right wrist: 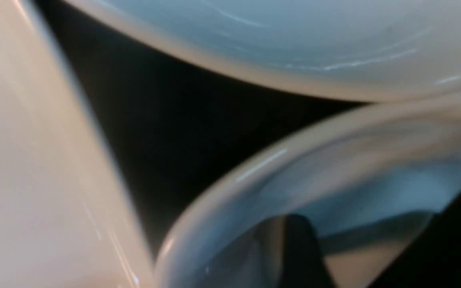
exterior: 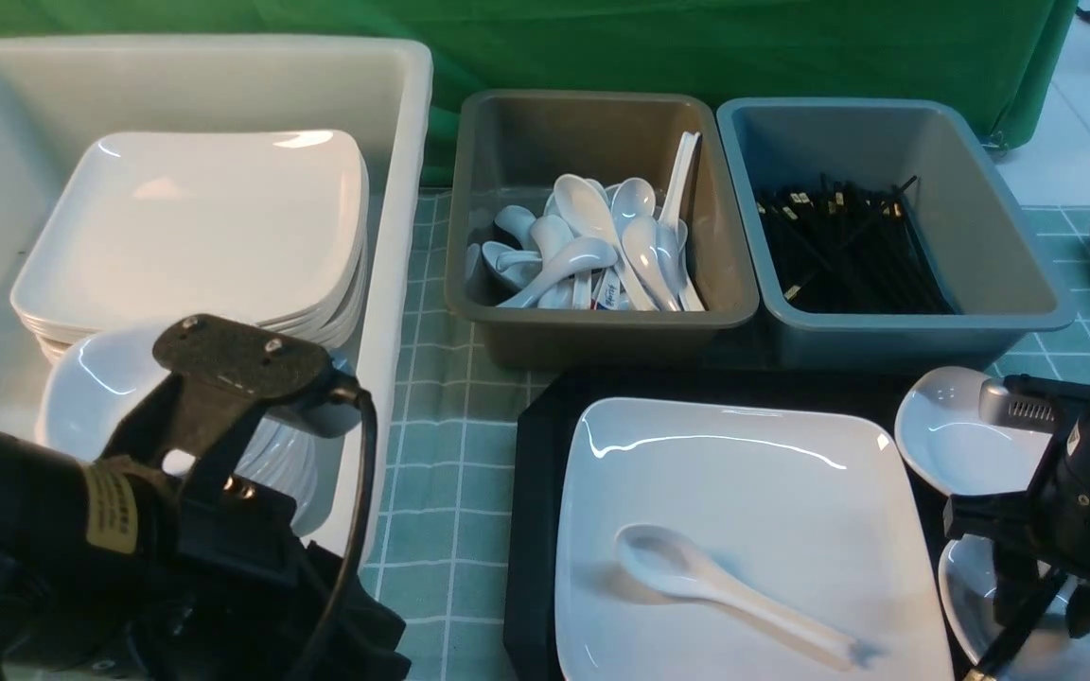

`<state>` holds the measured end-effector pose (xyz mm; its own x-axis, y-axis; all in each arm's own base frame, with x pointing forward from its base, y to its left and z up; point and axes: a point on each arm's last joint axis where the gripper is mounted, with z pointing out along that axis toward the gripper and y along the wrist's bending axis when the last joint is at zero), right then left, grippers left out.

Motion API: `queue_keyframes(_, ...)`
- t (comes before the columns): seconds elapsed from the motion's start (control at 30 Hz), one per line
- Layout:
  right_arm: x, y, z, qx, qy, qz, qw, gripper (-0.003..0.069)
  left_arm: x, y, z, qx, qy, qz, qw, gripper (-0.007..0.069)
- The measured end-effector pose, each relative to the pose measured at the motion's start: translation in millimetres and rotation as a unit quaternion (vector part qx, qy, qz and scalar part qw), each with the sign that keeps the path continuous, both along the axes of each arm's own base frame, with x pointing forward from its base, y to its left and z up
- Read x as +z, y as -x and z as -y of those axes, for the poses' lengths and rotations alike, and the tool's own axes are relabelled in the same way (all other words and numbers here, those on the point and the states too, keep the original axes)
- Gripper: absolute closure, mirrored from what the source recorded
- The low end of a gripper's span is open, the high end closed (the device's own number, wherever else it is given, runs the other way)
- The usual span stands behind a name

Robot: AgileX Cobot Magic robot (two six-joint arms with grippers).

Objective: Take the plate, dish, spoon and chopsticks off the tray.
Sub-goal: Use the right arm to grab a pair of chopsticks from the plate, then use the right arm to put the chopsticks into the small storage box on the right

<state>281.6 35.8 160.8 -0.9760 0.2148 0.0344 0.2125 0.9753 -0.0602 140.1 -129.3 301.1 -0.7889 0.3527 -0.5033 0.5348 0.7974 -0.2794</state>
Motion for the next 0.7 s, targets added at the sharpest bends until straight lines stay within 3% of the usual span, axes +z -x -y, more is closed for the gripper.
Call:
queue_keyframes(0.03, 0, 1, 0, -0.002, 0.001, -0.003, 1.000, 0.0437, 0, 0, 0, -0.001, 0.001, 0.002, 1.000, 0.0625)
queue_keyframes(0.07, 0, 1, 0, -0.002, 0.001, -0.004, 1.000, 0.0450, 0, 0, 0, -0.001, 0.001, 0.003, 1.000, 0.0625)
queue_keyframes(0.1, 0, 1, 0, -0.002, 0.002, -0.007, 1.000, 0.0540, 0, 0, 0, 0.000, 0.001, 0.004, 1.000, 0.0624)
queue_keyframes(0.43, 8, 5, -2, -0.003, -0.014, -0.007, 1.000, 0.0543, 1, -1, 0, 0.000, 0.003, 0.009, 1.000, 0.0617)
queue_keyframes(0.7, 72, 12, -5, 0.013, -0.044, 0.070, 0.996, 0.0543, 2, -3, 1, 0.003, 0.008, 0.016, 1.000, 0.0617)
